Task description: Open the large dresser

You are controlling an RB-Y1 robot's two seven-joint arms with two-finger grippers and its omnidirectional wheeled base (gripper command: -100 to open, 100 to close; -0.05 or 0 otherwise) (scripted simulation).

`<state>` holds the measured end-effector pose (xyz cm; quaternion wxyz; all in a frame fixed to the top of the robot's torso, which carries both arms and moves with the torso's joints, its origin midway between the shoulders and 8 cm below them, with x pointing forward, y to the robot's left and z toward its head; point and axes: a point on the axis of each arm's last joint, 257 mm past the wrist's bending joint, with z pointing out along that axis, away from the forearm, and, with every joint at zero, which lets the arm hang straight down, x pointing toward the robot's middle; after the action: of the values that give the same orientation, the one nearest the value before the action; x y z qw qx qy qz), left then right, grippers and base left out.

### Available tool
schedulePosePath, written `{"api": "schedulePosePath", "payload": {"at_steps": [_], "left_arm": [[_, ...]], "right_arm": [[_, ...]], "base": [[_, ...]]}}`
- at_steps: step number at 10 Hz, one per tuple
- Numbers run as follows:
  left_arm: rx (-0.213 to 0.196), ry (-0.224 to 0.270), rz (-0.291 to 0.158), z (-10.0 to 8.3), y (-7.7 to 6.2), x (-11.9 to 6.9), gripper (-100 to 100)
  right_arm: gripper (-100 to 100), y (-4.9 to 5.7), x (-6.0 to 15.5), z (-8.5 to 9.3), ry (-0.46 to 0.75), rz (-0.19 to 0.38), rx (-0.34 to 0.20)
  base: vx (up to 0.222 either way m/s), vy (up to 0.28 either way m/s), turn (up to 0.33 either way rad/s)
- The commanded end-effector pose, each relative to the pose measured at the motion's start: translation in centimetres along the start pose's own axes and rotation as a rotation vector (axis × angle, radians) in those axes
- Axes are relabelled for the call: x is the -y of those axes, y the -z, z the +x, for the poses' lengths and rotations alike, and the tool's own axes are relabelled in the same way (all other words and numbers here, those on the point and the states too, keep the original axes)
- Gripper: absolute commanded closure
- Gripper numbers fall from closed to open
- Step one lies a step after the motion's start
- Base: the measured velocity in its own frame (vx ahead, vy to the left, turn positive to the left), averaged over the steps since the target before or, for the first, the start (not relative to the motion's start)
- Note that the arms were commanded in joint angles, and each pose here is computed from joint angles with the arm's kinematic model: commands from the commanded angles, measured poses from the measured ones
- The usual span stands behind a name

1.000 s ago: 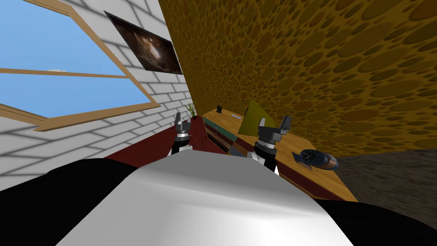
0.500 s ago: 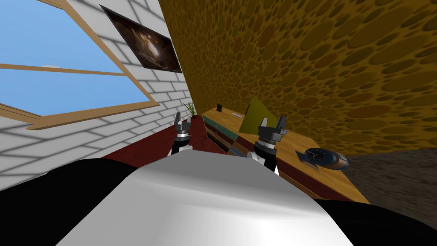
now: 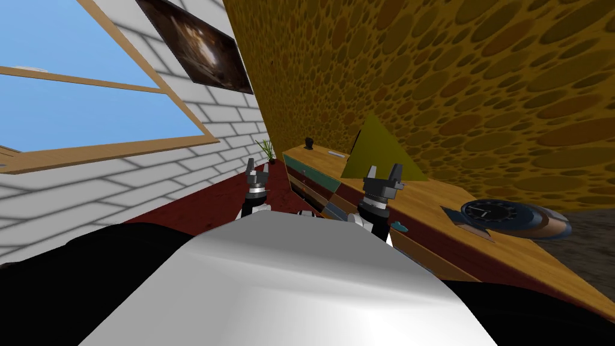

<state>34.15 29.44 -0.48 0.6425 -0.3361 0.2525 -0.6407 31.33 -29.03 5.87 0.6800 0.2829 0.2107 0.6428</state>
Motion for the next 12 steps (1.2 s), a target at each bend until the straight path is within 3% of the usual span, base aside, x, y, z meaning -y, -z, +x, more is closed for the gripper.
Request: {"api": "schedulePosePath", "payload": {"at_steps": [1,5,12], "left_arm": [[0.000,0.000,0.000,0.0,0.0,0.0,0],[0.000,0.000,-0.001,0.0,0.0,0.0,0],[0.000,0.000,-0.001,0.0,0.0,0.0,0]], "right_arm": [[-100,0.0,0.5,0.6,-0.030,0.014,-0.054],[-100,0.3,1.9,0.5,-0.160,0.048,-0.103],[-100,0.6,3.9,-1.0,-0.394,0.086,-0.083]], "base": [[0.001,0.020,0.035],[0.003,0.043,0.063],[0.006,0.043,0.060]]}}
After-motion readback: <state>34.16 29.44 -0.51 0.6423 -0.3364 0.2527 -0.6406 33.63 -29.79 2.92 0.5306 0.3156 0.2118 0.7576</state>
